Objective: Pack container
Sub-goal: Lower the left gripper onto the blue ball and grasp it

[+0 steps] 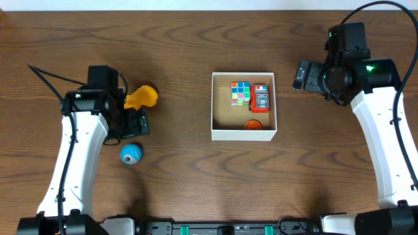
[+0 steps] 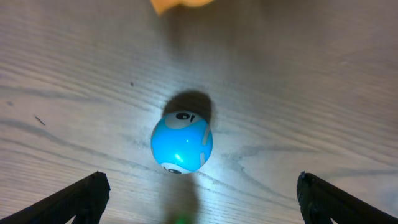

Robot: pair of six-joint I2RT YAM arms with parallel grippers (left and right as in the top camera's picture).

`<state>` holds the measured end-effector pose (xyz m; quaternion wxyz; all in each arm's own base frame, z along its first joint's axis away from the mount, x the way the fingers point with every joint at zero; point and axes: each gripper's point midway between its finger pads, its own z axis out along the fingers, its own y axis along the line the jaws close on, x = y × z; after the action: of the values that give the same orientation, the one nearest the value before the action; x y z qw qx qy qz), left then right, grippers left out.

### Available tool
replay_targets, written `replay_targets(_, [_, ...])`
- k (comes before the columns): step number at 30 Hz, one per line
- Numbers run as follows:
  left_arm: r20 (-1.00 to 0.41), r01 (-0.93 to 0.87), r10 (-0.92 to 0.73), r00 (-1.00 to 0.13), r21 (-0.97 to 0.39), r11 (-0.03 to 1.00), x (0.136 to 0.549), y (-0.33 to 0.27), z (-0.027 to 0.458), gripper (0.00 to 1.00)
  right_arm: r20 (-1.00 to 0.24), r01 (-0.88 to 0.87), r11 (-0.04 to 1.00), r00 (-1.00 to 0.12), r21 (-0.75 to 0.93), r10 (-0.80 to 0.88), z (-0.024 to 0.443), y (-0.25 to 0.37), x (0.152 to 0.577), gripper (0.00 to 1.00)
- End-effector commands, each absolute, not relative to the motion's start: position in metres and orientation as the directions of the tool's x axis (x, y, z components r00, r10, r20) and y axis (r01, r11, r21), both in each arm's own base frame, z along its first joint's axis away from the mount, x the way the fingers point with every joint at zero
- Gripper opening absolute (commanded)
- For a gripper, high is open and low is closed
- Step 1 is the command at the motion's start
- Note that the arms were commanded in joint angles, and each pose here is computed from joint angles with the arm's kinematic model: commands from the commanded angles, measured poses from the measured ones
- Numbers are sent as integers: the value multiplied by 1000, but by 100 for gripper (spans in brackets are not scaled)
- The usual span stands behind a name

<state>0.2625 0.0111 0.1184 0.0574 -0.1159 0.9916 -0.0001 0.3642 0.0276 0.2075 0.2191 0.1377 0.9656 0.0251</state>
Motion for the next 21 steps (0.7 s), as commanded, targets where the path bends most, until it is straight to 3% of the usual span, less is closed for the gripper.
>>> replay_targets(1, [-74, -257, -257, -964, -7, 966, 250, 10, 99, 98, -409, 245, 964, -873, 103, 265, 203, 27, 364, 99])
replay_targets(21, [-58, -291, -290, -955, -1, 957, 229, 10, 28, 98, -400, 239, 966, -880, 96, 257, 202, 27, 362, 99])
